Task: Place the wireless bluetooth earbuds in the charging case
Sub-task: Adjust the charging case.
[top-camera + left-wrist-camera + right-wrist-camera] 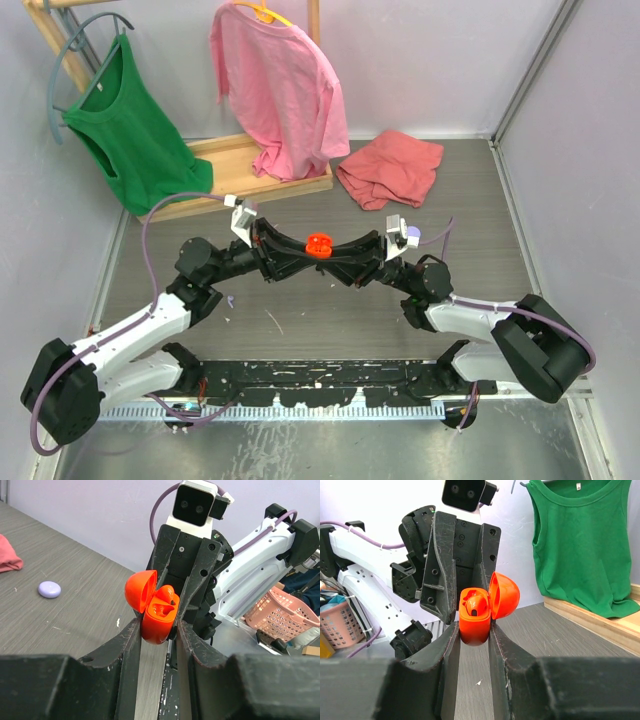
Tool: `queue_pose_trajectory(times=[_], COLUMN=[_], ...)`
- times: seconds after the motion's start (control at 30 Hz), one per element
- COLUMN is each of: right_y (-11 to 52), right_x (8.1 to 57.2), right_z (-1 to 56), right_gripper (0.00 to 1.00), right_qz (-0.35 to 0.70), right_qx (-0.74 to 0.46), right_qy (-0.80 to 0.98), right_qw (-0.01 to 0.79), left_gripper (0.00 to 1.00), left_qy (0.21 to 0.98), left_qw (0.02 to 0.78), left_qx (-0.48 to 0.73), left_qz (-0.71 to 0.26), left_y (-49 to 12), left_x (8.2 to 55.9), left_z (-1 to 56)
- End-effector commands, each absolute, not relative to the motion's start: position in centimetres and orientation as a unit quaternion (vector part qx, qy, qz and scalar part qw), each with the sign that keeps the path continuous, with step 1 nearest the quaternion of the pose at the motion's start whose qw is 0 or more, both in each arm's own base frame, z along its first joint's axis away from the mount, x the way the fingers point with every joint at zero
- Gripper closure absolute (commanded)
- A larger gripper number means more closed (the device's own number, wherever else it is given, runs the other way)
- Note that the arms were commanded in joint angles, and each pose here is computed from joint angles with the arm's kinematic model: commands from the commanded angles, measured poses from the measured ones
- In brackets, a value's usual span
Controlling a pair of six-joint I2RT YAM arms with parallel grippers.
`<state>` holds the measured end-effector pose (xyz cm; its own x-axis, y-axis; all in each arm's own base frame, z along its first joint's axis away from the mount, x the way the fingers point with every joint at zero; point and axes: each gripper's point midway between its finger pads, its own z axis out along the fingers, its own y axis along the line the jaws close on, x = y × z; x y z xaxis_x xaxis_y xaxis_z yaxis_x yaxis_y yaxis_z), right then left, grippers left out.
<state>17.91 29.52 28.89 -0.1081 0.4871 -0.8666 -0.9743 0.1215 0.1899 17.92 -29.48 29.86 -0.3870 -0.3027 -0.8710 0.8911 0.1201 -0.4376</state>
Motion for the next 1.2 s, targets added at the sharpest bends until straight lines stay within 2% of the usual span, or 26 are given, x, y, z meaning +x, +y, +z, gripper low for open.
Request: queue_pose_trajectory(times=[0.0,0.1,0.37,0.53,0.83,1.17], right_y=[28.6,28.9,29.3,29.4,29.6,29.8], right_x=[16.0,15.6,14.6,14.7,16.0,16.4], right_z=[33.5,33.2,32.2,32.0,30.9,29.9], right_gripper=[0.99,0.98,0.81,0.78,0.61,0.58], right_qz=[0.609,0.611,0.615,0.609,0.574,0.557], right_qx=[-0.301,-0.315,-0.349,-0.357,-0.362,-0.371], right_qy=[0.338,0.336,0.333,0.339,0.380,0.404], right_qw=[0.652,0.644,0.624,0.622,0.629,0.624], left_gripper=[0.76,0.80,0.95,1.00,1.00,1.00], left_qy=[0.525,0.522,0.515,0.515,0.511,0.524], left_qw=[0.522,0.528,0.550,0.559,0.593,0.599], left_qx=[0.275,0.278,0.294,0.306,0.326,0.329], left_qz=[-0.613,-0.610,-0.588,-0.574,-0.529,-0.508], left_y=[-29.1,-28.9,-28.3,-28.0,-26.9,-26.4], left_x=[17.4,17.3,17.0,16.7,16.6,16.8], left_z=[32.3,32.3,32.0,31.8,30.9,29.9])
